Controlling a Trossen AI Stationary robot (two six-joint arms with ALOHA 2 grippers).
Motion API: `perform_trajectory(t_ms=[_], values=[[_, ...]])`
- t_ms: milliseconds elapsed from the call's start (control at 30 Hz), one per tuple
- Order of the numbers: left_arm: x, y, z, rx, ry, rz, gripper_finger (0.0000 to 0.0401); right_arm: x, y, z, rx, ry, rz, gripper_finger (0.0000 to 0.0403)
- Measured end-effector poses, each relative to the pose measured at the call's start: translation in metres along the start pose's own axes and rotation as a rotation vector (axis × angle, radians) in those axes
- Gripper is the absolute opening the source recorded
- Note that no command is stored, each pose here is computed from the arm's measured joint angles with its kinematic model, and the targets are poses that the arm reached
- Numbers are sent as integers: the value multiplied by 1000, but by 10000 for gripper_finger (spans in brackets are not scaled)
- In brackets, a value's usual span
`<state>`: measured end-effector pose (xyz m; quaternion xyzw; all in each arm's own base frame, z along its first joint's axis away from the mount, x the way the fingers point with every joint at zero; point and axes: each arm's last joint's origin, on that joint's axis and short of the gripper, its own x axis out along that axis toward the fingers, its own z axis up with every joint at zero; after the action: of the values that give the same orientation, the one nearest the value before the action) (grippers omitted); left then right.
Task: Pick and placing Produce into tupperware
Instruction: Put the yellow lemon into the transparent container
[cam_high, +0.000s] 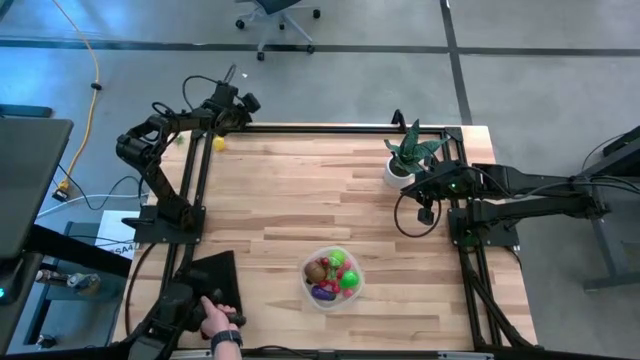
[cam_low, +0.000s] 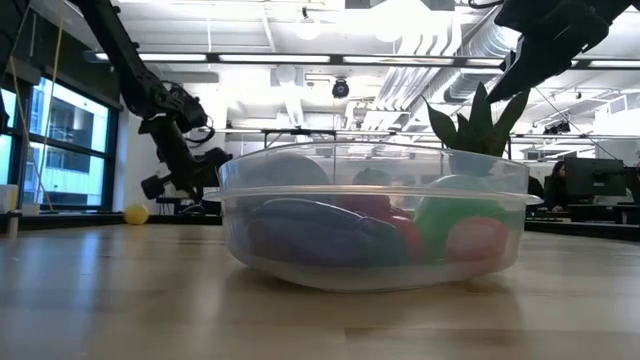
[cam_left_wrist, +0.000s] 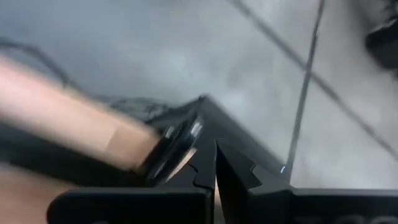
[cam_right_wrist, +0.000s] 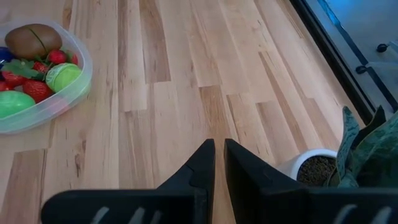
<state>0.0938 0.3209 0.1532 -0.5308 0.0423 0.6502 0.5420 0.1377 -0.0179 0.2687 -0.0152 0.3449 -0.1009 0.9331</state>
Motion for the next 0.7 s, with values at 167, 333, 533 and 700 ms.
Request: perform_trajectory(t_ms=[167,333,533,700], values=[[-1,-1,5,-4,-118,45,0,0,0,0,0,0,0,26],[-2,12,-1,-59,-117,208,0,0,1,0,-2,0,25,26],[-3,17,-2,-75,-171,297,0,0,1,0,-5,0,26,26],[-1,18,-1,-109,-219,315,0,0,1,0,-5,0,26,26]])
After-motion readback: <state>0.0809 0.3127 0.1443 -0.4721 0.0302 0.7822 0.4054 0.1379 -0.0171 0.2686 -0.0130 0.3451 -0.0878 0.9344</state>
